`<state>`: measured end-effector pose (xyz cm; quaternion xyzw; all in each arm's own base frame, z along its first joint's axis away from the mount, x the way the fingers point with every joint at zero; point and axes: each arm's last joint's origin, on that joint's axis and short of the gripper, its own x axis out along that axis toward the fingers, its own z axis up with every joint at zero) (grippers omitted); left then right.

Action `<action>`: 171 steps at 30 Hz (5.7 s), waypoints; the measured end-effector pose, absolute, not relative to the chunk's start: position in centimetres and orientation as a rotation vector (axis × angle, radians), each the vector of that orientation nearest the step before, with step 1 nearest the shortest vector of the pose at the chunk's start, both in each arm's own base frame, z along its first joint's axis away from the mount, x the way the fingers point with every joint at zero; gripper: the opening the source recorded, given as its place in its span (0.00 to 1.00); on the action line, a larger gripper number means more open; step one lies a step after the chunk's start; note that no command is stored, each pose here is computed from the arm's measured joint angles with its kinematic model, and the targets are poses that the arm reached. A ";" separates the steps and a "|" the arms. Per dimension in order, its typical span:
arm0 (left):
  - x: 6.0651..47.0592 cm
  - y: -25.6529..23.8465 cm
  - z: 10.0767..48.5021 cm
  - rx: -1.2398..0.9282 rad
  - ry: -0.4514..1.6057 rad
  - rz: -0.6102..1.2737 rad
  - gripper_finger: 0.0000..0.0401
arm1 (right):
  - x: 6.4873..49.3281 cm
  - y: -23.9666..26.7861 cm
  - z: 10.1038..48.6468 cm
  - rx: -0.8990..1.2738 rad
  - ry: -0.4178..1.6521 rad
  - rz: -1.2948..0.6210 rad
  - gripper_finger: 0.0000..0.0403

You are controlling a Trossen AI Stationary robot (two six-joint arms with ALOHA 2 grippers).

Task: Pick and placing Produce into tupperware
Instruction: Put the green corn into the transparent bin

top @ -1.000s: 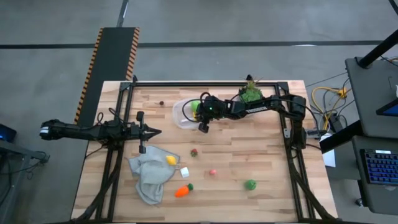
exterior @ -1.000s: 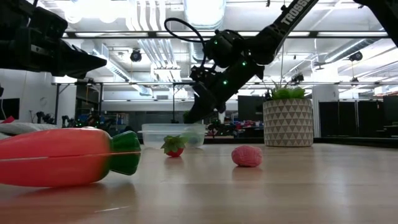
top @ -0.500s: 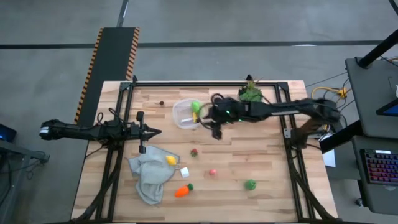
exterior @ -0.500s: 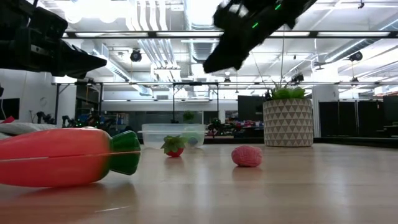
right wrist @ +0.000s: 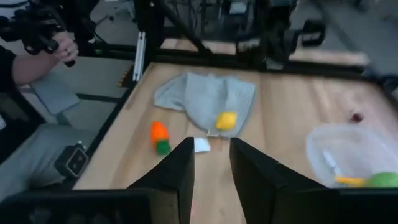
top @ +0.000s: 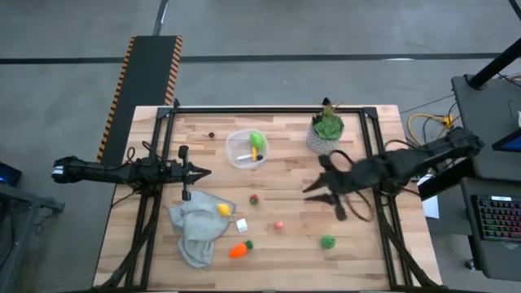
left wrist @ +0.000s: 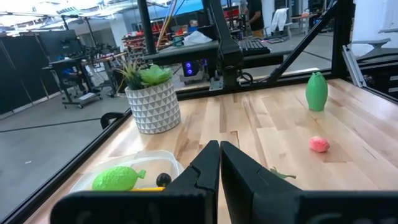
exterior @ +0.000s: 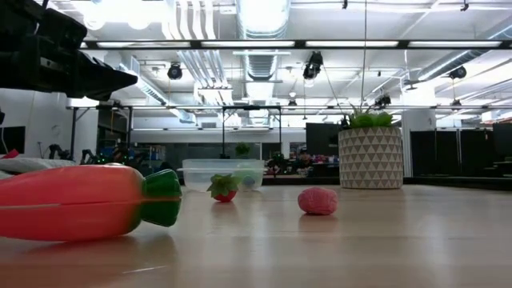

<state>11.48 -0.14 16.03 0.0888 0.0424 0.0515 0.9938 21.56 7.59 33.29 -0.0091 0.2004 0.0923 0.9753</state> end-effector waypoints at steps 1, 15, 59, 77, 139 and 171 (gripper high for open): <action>11.5 -0.1 16.0 0.179 0.084 0.104 0.00 | 21.1 8.0 33.4 -0.042 0.390 0.178 0.23; 11.5 -0.1 16.1 0.179 0.080 0.105 0.00 | 18.1 9.0 34.3 -0.117 0.386 0.263 0.23; 11.4 0.2 17.2 0.123 -0.033 0.250 0.00 | 13.5 12.0 18.5 0.053 0.515 0.488 0.85; 11.6 0.3 17.1 0.102 -0.017 0.256 0.00 | 14.1 13.1 15.7 0.070 0.694 0.537 0.85; 11.6 0.3 17.0 0.102 -0.013 0.278 0.00 | 16.7 15.2 11.3 0.084 0.719 0.496 0.50; 11.8 0.3 16.7 0.110 0.016 0.276 0.00 | 29.3 3.2 23.5 -0.037 0.362 0.048 0.48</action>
